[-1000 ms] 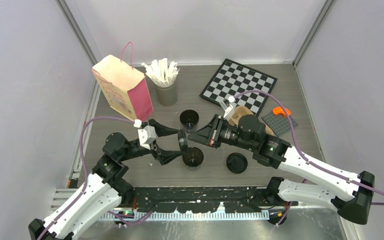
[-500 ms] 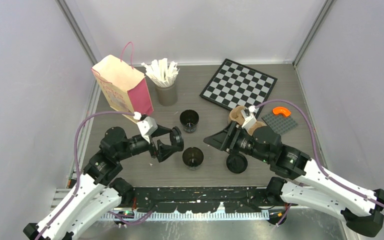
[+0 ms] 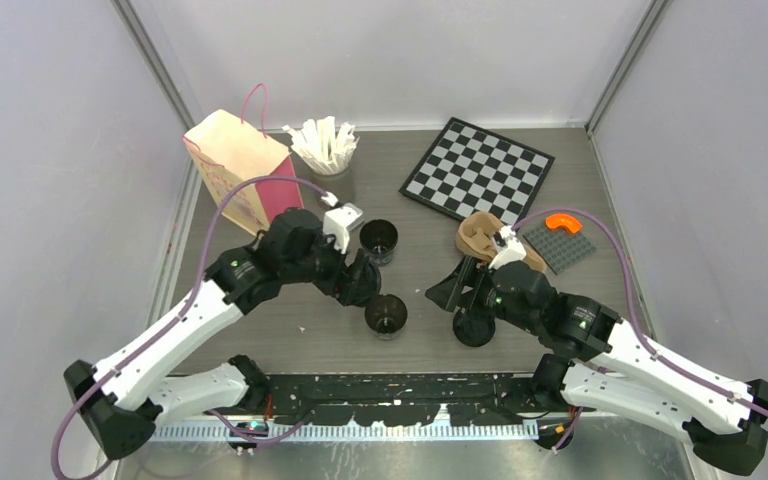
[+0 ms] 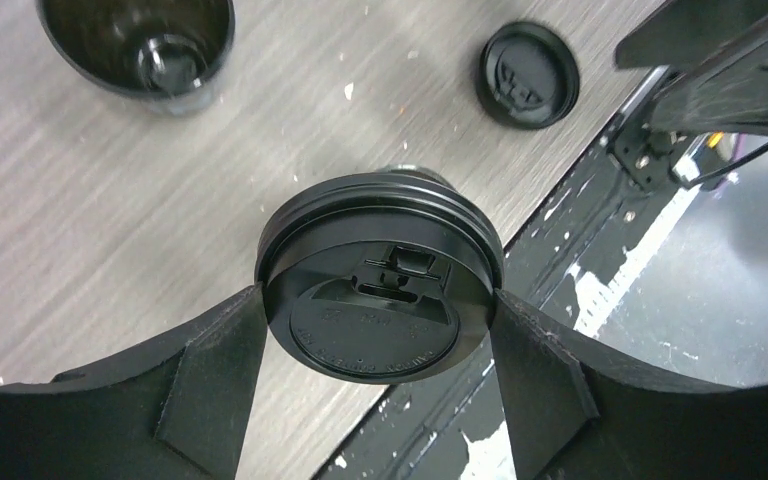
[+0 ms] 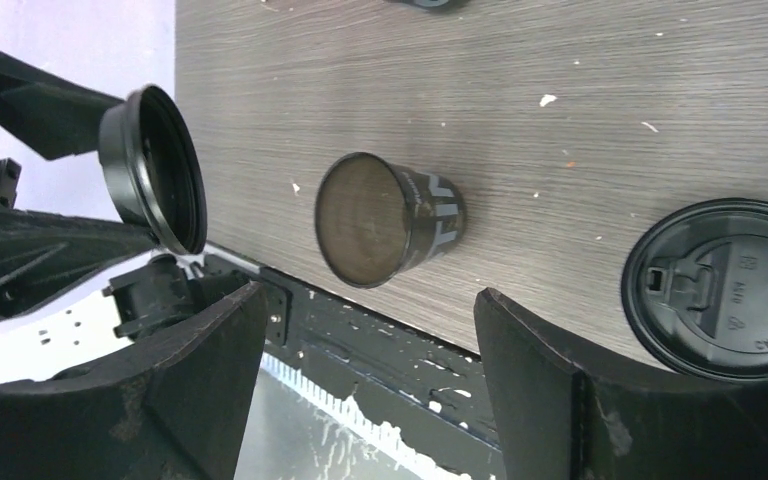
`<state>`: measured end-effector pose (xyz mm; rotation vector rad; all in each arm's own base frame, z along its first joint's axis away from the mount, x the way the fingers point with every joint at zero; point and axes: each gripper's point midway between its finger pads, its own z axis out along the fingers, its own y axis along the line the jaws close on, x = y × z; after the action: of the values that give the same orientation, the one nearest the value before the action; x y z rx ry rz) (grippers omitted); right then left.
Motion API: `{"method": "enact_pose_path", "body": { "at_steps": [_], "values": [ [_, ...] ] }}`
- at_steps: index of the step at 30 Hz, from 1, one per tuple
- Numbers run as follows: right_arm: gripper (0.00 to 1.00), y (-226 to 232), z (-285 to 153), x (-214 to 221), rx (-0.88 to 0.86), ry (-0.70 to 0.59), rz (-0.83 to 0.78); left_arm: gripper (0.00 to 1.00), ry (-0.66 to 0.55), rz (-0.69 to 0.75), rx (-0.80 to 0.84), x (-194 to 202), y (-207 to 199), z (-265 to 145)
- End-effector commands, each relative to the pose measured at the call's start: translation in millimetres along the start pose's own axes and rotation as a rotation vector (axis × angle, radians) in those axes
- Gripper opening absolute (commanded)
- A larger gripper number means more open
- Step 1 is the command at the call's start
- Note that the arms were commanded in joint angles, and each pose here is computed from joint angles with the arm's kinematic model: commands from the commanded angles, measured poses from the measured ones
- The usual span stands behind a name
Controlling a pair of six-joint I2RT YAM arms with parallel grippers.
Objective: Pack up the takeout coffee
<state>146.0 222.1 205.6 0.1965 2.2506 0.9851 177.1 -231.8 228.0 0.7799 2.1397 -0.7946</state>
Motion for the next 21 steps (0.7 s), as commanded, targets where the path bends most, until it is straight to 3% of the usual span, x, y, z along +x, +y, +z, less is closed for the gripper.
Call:
{"method": "enact_pose_path", "body": {
  "at_steps": [1, 8, 21],
  "values": [
    [0.8, -11, -4, -9, 0.048, -0.054, -0.026, 0.63, 0.152, -0.055, -0.109, 19, -4, -3],
    [0.81, -20, -6, -8, 0.074, -0.061, -0.026, 0.63, 0.276, -0.004, -0.19, 30, -12, 21],
    [0.81, -29, -12, -10, 0.092, -0.084, -0.018, 0.65, 0.466, 0.014, -0.181, 47, -22, 66]
  ]
}}
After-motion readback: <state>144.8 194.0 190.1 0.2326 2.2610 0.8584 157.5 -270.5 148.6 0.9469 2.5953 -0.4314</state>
